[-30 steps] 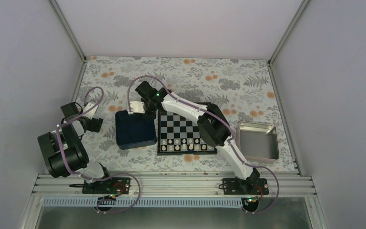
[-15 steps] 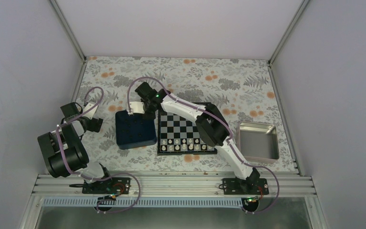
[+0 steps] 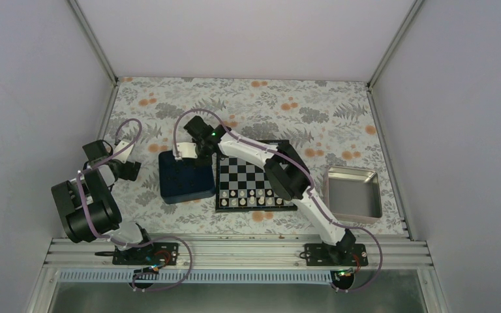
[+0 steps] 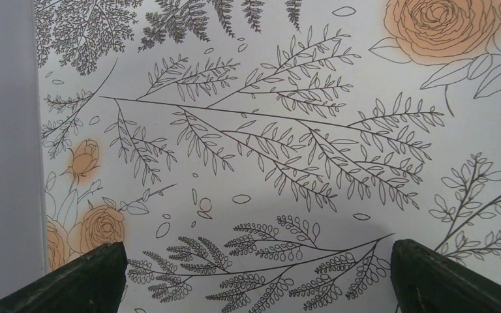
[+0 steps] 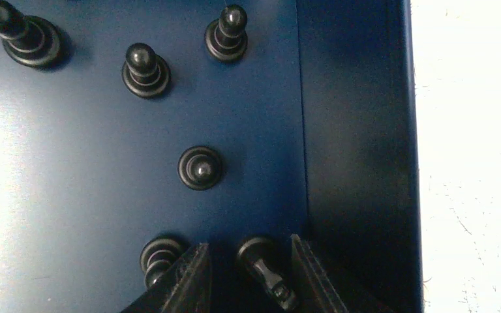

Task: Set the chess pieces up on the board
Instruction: Pick up the chess piece from the storage box, then place the chess piece on the chessboard.

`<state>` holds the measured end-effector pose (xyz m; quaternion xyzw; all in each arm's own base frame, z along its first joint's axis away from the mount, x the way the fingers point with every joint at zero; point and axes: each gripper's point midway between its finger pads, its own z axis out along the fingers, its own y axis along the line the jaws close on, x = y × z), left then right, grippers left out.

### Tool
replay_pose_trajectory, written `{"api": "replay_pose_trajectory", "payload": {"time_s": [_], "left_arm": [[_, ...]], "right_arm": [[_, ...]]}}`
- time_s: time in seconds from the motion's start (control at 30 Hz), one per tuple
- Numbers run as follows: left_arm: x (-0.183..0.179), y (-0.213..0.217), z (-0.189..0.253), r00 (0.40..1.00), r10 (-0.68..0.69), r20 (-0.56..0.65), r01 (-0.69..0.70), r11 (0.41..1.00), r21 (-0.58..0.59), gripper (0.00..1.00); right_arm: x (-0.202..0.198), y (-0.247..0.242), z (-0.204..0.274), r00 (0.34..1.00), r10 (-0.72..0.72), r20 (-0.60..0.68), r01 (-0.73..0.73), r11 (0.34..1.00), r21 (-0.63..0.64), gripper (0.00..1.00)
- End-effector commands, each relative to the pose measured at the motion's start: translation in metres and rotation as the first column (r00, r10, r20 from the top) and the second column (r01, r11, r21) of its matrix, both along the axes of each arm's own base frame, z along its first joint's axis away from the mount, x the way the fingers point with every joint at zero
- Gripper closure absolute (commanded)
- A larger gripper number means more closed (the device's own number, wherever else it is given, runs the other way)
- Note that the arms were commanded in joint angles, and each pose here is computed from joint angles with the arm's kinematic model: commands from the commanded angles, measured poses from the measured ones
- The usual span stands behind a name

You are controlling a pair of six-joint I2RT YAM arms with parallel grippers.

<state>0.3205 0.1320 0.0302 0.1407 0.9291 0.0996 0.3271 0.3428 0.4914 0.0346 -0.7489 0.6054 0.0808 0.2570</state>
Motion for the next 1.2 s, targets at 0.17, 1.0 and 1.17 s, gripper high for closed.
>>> {"api": "replay_pose_trajectory", "payload": {"time_s": [0.17,1.0,1.17], "left_arm": [[-0.009,-0.006,-0.012,0.999,-0.021,-0.037,0.02,0.999,-0.028,0.0],[-0.008,-0.005,-0.008,0.999,-0.016,-0.028,0.015,1.0,-0.027,0.0],[-0.008,-0.005,-0.008,0.999,-0.017,-0.027,0.016,0.999,-0.029,0.0]], "right_arm": [[0.005,0.0,-0.003,1.0,-0.006,0.01,0.007,1.0,-0.024,0.8],[0.025,-0.068,0.163,0.987,-0.16,0.032,0.154,0.977,0.145,0.96],[0.053,-0.145,0.175,0.957,-0.291,0.011,0.287,0.949,0.134,0.96]]}}
